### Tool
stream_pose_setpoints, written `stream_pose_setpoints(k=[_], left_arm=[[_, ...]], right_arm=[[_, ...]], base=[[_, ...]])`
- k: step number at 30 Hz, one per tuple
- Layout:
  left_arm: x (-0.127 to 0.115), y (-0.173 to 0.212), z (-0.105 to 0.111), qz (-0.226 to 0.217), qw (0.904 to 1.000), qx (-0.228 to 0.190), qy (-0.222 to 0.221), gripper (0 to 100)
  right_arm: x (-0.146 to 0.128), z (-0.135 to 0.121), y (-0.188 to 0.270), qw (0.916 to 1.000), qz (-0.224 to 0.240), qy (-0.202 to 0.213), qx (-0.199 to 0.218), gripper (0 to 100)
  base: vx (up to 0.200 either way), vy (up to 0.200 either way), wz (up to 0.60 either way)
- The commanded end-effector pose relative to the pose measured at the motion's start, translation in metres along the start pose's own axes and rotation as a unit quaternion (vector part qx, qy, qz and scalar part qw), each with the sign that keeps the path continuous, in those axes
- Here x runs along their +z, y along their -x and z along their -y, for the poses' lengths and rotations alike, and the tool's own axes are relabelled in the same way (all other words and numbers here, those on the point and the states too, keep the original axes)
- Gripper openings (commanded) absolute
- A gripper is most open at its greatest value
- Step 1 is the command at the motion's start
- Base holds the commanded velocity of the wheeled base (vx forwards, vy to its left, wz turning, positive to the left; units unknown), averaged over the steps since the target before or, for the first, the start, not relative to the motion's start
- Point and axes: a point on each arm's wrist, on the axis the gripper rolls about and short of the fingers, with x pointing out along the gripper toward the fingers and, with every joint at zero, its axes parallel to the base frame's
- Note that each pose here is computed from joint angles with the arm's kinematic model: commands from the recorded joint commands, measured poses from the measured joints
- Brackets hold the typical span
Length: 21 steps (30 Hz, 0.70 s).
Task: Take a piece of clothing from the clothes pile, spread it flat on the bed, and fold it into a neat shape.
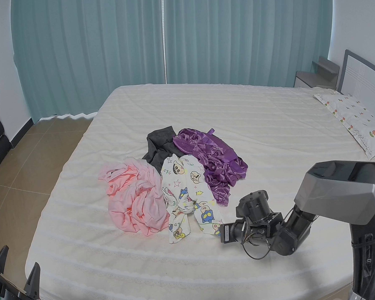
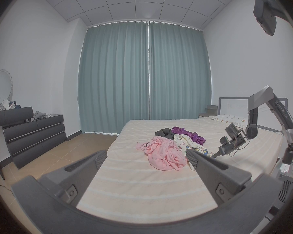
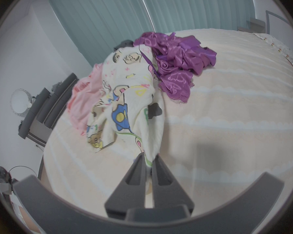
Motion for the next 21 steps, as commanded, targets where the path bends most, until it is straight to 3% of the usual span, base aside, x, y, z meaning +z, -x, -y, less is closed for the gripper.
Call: stream_pose_setpoints(k=[1,11,17,20,21], left_arm=[[-0.005,0.000,0.000,0.000,1.0000,0.000,0.000,100],[-0.005,0.000,0.000,0.000,1.0000,0.000,-0.004,100],[-0.005,0.000,0.000,0.002,0.9999,-0.001,-0.011,100],[-0.003,0.000,0.000,0.009,0.9998,-0.002,-0.020,100],[-0.001,0.001,0.000,0.015,0.9997,-0.002,-0.020,100]], right_arm=[[0.001,-0.001,0.070,0.9965,0.068,0.001,0.048,0],[0.003,-0.004,0.117,0.9855,0.144,0.005,0.089,0],[0.019,-0.016,0.165,0.9633,0.224,0.014,0.147,0],[0.032,-0.026,0.194,0.9452,0.273,0.020,0.178,0],[0.033,-0.027,0.197,0.9432,0.278,0.021,0.181,0]], base=[[0.000,0.000,0.00],[0.000,0.000,0.00],[0.000,0.000,0.00],[0.000,0.000,0.00],[0.000,0.000,0.00]])
